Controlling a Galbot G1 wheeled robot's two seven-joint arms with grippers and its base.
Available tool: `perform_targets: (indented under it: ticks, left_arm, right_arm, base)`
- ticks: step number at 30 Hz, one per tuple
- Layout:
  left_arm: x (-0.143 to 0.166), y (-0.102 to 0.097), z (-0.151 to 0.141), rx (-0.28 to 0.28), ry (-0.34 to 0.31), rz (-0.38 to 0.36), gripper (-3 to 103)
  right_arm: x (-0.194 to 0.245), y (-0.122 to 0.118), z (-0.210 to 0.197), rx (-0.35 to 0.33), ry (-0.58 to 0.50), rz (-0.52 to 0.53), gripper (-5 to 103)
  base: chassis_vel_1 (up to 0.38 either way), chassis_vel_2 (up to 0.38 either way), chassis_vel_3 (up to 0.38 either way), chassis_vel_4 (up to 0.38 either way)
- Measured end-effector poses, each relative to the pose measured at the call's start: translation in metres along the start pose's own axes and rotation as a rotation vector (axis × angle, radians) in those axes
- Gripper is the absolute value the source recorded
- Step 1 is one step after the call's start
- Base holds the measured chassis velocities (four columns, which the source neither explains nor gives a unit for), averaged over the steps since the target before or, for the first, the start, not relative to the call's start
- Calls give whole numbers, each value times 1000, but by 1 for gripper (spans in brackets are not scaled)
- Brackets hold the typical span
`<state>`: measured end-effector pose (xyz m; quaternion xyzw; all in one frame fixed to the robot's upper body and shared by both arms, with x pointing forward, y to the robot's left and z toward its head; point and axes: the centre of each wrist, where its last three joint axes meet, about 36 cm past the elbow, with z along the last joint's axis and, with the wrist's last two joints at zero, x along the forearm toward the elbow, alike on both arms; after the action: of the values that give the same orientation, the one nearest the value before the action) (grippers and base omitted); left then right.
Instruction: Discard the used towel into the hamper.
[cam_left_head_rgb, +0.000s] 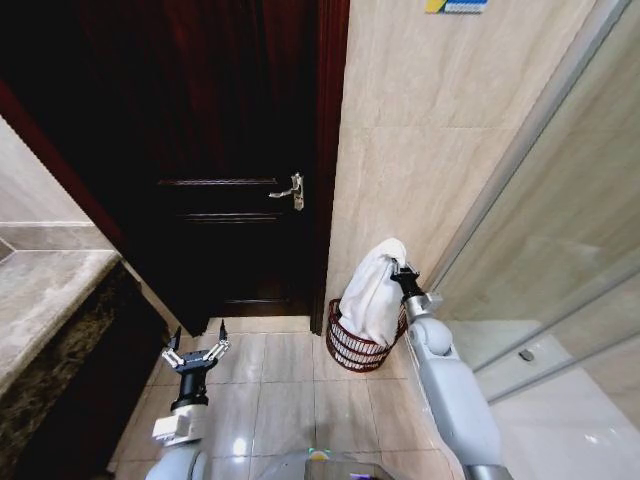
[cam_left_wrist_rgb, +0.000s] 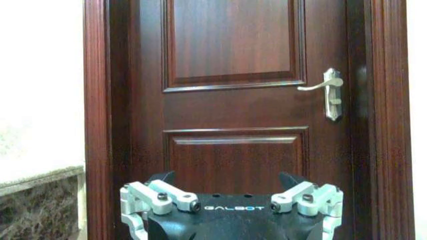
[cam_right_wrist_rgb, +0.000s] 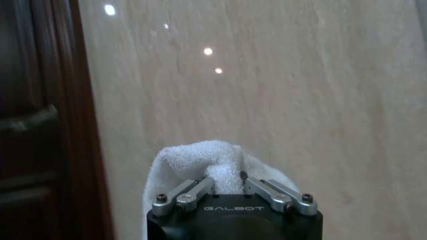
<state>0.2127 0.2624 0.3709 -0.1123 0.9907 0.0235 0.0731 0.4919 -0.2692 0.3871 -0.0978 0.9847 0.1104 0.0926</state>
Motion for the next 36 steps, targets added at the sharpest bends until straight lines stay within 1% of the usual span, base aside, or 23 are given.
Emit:
perform_targets:
  ticks: [1, 2, 4, 6, 7, 9, 12, 13, 17, 18, 21, 22, 25, 26, 29, 30, 31, 33, 35, 36]
  left_arm:
    - [0, 0, 0, 0, 0, 1, 100]
    - [0, 0, 0, 0, 0, 1, 100]
    - [1, 0, 0, -1, 2, 1, 100]
    - [2, 0, 0, -2, 2, -1, 100]
    - [3, 1, 0, -4, 1, -4, 100]
    - [5, 2, 1, -6, 1, -8, 100]
    - [6, 3, 0, -8, 1, -13, 100]
    - [6, 4, -1, -8, -1, -16, 100]
    - [5, 4, 0, -7, -4, -17, 100]
    - [5, 4, 0, -7, -4, -17, 100]
    - [4, 2, -1, -4, -7, -14, 100]
    - [4, 2, -1, -4, -7, -14, 100]
    - [4, 2, -3, -5, -12, -13, 100]
    - [4, 2, -3, -5, -12, -13, 100]
    - [5, 4, -3, -7, -15, -17, 100]
    - [6, 5, -3, -6, -15, -20, 100]
    - [6, 5, -3, -6, -15, -20, 100]
    - [6, 7, -2, -6, -15, -24, 100]
    - [7, 9, 0, -8, -12, -27, 100]
    - [7, 9, 0, -8, -12, -27, 100]
  right_arm:
    - [-2, 4, -2, -23, -6, -12, 7]
    - [-2, 4, -2, -23, -6, -12, 7]
    - [-12, 16, -4, -49, -24, -35, 7]
    - [-21, 23, -4, -52, -46, -38, 7]
    - [-29, 28, -3, -48, -65, -22, 7]
    - [-34, 30, -3, -46, -76, -7, 7]
    - [-37, 26, 2, -35, -88, 14, 7]
    - [-35, 17, 12, -6, -78, 34, 7]
    - [-8, -19, 59, 151, 31, 102, 7]
    - [-8, -19, 59, 151, 31, 102, 7]
    - [3, -32, 82, 187, 92, 150, 7]
    - [3, -32, 82, 187, 92, 150, 7]
    - [14, -39, 101, 218, 159, 173, 7]
    - [14, -39, 101, 218, 159, 173, 7]
    - [28, -43, 113, 267, 258, 179, 7]
    - [36, -46, 116, 299, 329, 181, 7]
    - [36, -46, 116, 299, 329, 181, 7]
    - [46, -52, 117, 325, 414, 171, 7]
    - [54, -58, 114, 328, 503, 142, 7]
    - [54, -58, 114, 328, 503, 142, 7]
  base:
    - [0, 0, 0, 0]
    - [0, 0, 0, 0]
    - [0, 0, 0, 0]
    - [0, 0, 0, 0]
    - [0, 0, 0, 0]
    - [0, 0, 0, 0]
    - [0, 0, 0, 0]
    - [0, 0, 0, 0]
    - [0, 0, 0, 0]
    - [0, 0, 0, 0]
    - [0, 0, 0, 0]
    - [0, 0, 0, 0]
    - [0, 0, 0, 0]
    - [0, 0, 0, 0]
    - [0, 0, 0, 0]
    - [0, 0, 0, 0]
    - [0, 0, 0, 0]
    - [0, 0, 0, 0]
    - [0, 0, 0, 0]
    - [0, 0, 0, 0]
